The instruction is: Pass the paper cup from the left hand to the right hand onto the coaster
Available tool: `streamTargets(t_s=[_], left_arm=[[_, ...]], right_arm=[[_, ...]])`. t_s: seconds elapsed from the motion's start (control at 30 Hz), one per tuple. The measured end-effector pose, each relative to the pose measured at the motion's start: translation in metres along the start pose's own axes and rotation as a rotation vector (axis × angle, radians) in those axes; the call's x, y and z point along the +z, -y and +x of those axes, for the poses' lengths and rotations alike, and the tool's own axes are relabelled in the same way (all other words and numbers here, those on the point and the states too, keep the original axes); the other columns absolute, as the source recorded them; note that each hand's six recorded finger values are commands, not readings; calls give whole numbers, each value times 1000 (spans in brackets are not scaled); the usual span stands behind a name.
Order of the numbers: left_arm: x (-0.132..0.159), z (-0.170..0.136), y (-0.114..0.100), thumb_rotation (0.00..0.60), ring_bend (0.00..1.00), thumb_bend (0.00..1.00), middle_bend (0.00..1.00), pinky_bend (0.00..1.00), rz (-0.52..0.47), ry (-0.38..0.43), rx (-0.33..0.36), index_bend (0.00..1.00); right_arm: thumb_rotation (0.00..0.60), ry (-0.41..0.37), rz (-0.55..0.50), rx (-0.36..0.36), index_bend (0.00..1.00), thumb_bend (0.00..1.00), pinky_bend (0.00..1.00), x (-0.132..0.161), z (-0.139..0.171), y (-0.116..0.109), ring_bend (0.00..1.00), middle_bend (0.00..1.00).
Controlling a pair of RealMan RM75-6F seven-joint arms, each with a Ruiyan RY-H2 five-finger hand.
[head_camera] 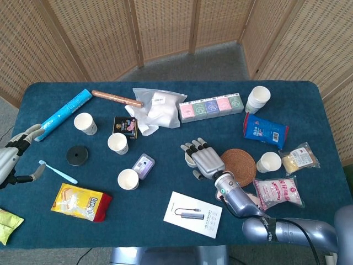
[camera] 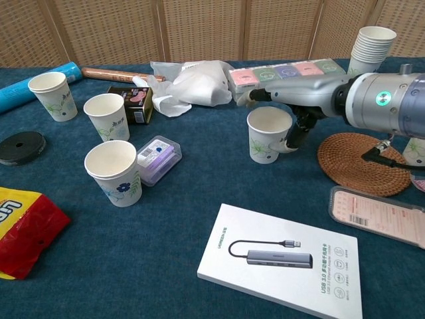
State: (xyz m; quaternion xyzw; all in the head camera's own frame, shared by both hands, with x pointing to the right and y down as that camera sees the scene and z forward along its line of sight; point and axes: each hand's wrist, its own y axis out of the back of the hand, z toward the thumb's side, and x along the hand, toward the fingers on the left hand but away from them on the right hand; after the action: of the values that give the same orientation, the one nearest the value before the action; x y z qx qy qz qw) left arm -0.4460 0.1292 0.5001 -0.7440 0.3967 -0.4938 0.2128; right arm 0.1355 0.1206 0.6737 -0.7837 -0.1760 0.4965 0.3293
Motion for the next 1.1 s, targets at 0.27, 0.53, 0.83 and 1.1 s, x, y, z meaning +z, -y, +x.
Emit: streamTargets(t_s=[0.27,0.53,0.83,1.1], left_arm=[[-4,-4,2,547,0,473,0,0,-4,-24,-15,0],[-9,-7,4,548,0,472,0,0,-12,-37,-19,0],[-13,-8,6,553,0,473,0,0,-21,-41,-24,0],[-11,-5,7,552,0,472,0,0,-20,-31,-29,0]], right_arm=[[600,9,15,24,3,432,227,0,-8,5,0,0],[600,21,25,39,294,477,479,-1,-14,11,103,195],[600,32,23,45,380,481,495,-3,-14,11,182,233],[600,60,9,9,374,480,496,-16,-2,-5,186,232]])
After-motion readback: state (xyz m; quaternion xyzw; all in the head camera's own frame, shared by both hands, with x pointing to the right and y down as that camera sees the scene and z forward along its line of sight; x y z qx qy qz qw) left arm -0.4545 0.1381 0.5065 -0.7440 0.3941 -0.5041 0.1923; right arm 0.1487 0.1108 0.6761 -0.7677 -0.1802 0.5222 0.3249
